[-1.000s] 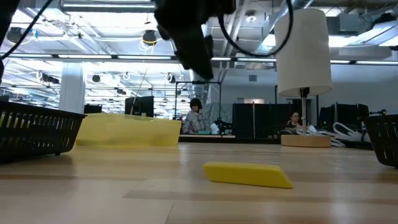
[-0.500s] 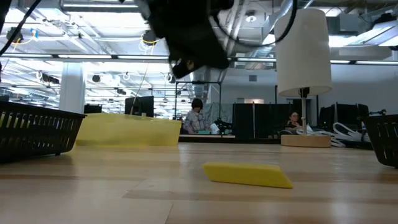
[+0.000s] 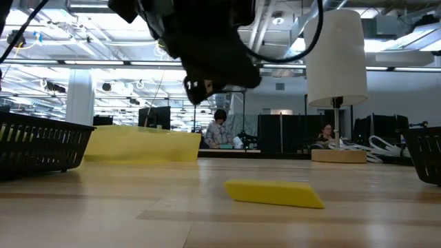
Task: Pick & Place School Supplies
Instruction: Put the yellow eraser into the right black bin
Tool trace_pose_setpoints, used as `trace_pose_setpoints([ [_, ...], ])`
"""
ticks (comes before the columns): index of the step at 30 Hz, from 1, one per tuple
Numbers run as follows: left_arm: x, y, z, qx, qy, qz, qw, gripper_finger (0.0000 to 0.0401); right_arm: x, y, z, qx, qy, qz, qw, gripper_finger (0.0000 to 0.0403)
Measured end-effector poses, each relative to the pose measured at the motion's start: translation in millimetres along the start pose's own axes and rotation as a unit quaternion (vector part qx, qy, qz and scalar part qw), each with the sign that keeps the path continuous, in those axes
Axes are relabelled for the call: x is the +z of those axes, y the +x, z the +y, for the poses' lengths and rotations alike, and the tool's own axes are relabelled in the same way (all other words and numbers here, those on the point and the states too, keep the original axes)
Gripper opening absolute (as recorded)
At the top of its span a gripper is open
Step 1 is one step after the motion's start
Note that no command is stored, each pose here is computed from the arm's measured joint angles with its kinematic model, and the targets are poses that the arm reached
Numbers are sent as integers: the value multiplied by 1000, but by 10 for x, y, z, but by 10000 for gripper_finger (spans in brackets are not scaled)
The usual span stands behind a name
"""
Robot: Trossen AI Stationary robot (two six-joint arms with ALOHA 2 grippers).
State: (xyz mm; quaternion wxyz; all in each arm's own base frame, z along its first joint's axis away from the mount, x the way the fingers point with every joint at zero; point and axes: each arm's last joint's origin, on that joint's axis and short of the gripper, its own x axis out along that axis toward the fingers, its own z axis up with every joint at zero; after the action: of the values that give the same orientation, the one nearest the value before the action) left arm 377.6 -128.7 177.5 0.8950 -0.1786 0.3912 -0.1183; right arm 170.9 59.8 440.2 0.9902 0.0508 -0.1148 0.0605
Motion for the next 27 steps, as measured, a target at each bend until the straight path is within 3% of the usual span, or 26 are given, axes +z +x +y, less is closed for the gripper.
trace_pose_setpoints([
  [9,-144,436,104,-50,-15,4,999,0,-85,82,6,-4,-6,20,1000,56],
  [27,-234,509,119,-57,-11,34,998,0,-101,101,11,-4,-7,23,1000,56],
])
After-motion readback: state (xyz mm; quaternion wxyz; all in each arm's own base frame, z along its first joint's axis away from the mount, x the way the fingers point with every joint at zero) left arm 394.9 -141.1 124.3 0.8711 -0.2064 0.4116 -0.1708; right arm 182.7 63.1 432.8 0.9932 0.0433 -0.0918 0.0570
